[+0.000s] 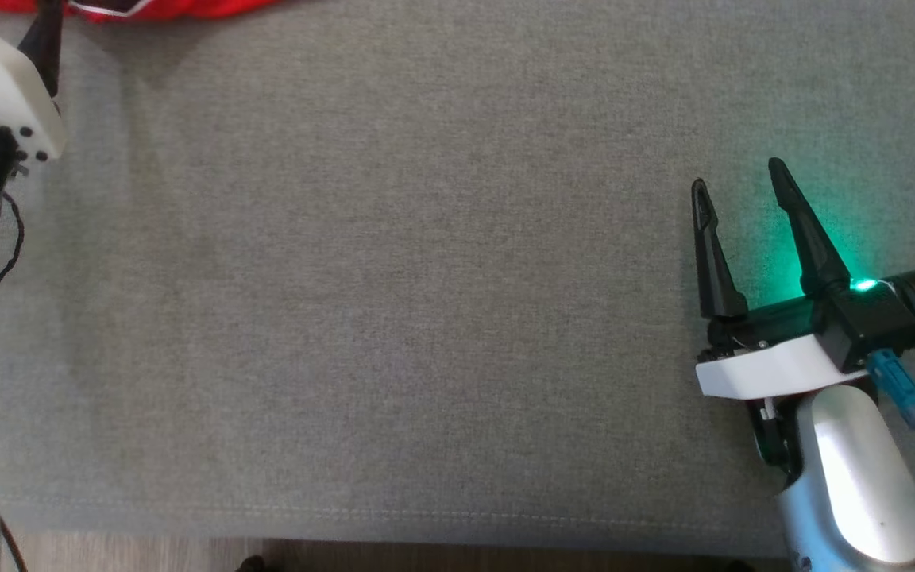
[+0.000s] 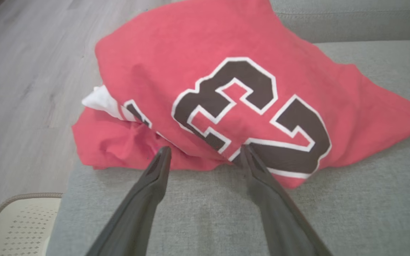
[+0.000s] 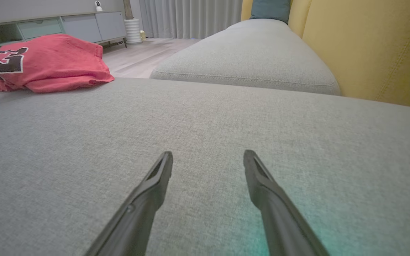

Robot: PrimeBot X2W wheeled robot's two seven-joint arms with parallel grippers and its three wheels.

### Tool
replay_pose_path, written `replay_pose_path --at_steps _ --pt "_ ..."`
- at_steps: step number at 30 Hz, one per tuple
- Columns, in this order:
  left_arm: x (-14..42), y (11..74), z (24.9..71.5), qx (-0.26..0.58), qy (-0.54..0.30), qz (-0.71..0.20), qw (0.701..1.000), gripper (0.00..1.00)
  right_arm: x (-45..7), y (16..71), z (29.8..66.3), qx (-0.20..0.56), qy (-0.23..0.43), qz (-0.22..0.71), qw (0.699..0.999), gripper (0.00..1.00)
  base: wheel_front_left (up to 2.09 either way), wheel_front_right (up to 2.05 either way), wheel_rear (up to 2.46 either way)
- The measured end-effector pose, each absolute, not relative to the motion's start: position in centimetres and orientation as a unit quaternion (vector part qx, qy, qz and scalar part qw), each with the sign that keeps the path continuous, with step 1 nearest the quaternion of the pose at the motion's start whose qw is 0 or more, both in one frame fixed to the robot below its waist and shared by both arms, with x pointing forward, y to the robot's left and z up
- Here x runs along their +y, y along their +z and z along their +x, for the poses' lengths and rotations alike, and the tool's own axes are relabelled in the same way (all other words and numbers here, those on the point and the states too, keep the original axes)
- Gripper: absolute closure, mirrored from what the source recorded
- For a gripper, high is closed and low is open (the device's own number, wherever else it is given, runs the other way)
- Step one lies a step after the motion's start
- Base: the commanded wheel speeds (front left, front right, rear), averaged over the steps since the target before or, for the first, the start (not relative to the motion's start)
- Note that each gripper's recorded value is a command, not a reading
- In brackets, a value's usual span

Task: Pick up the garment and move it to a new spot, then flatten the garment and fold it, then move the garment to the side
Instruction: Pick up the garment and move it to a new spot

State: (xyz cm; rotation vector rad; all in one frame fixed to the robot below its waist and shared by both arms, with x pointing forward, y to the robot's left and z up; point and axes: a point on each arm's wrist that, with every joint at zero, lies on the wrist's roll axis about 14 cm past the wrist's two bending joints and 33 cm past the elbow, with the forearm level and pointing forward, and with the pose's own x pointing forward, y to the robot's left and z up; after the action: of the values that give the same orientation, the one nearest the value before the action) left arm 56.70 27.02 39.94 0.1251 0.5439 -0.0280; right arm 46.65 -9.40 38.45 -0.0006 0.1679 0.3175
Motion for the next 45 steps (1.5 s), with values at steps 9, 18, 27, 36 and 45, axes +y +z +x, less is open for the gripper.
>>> replay_pose_path --at_steps 9,18,27,36,45 --pt "26.6 36.1 57.2 0.319 -0.018 0.045 0.946 0.0 -10.2 37.8 47.0 0.087 0.149 -0.002 0.985 0.0 0.0 0.0 0.0" --pt "26.0 35.6 57.4 0.332 -0.029 0.045 0.942 1.0 -10.7 38.2 47.1 0.082 0.142 -0.005 0.987 0.0 0.0 0.0 0.0" --pt "26.4 39.9 57.5 0.287 -0.041 0.077 0.954 1.0 -10.3 40.2 46.9 0.063 0.145 0.005 0.987 0.0 0.0 0.0 0.0" --pt "26.7 46.7 57.5 0.224 -0.052 0.11 0.967 1.0 -9.8 43.4 46.1 0.033 0.151 0.012 0.988 0.0 0.0 0.0 0.0" --pt "24.7 53.3 57.1 0.151 -0.084 0.14 0.975 1.0 -10.6 46.3 44.7 0.006 0.139 0.015 0.99 0.0 0.0 0.0 0.0"
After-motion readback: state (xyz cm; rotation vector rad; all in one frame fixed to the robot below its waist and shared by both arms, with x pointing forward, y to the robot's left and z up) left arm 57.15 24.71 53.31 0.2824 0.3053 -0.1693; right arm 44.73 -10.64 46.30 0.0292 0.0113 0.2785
